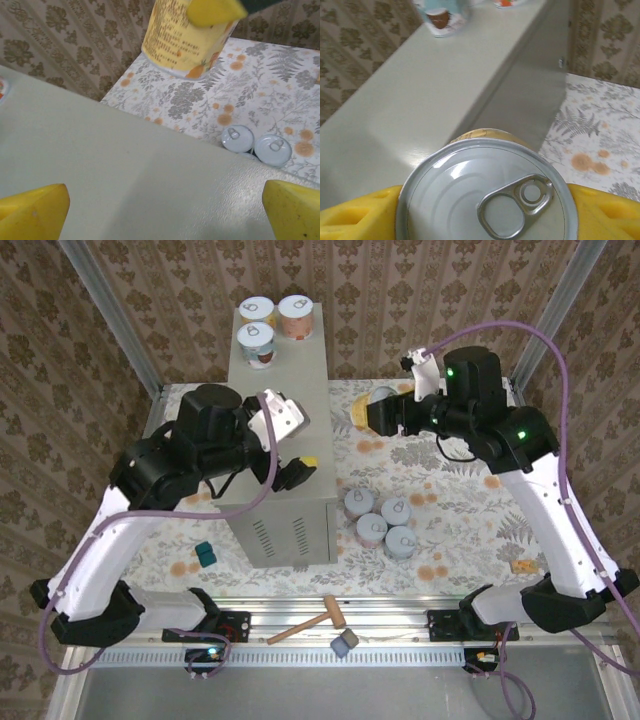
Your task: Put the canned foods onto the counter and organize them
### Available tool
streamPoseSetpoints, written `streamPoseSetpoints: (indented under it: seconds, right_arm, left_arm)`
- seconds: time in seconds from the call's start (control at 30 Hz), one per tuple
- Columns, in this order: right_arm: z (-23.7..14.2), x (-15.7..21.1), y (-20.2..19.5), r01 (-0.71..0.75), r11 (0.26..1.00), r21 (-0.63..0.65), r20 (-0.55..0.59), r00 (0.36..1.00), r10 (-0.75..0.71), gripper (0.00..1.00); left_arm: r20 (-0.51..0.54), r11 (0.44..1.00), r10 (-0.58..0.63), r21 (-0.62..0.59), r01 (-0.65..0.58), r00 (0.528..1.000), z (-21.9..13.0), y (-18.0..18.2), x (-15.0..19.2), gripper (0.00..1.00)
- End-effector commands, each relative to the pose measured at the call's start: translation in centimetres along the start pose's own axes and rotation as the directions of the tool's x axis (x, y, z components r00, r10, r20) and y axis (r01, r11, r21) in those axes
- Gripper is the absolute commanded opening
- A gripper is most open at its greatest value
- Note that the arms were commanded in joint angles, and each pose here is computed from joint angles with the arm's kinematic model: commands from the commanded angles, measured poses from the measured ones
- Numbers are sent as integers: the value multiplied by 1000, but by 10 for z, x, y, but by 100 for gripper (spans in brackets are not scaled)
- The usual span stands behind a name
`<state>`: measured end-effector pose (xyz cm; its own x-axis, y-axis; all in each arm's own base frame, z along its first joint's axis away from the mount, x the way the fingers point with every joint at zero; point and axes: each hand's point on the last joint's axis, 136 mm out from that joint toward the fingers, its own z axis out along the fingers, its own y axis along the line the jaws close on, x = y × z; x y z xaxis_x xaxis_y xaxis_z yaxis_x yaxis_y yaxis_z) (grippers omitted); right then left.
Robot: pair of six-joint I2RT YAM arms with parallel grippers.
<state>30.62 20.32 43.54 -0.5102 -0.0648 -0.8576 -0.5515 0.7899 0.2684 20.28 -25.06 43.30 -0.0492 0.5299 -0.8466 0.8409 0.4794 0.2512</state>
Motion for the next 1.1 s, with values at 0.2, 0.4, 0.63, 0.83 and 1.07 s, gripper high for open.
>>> streamPoseSetpoints:
  seconds: [0.2, 0.4, 0.63, 0.83, 1.07]
  right_arm:
    - [13, -8, 49, 103, 982, -158, -61, 992, -114, 71]
    - [27, -7, 66, 178, 974, -141, -115, 974, -194, 71]
    - [40, -7, 80, 214, 967, -138, -140, 962, -233, 71]
    - [52, -7, 90, 259, 959, -115, -150, 950, -275, 74]
    - [68, -6, 93, 306, 950, -70, -162, 936, -313, 76]
  left_arm:
    - [34, 999, 34, -36, -32, 999, -33, -1, 14, 100]
    - [44, 999, 26, -44, -24, 999, -41, -3, 21, 100]
    - [79, 998, 35, -59, -30, 996, -50, -3, 24, 100]
    - [97, 997, 34, -72, -27, 995, -54, -2, 25, 100]
    - [119, 996, 35, -90, -25, 992, -60, 0, 26, 100]
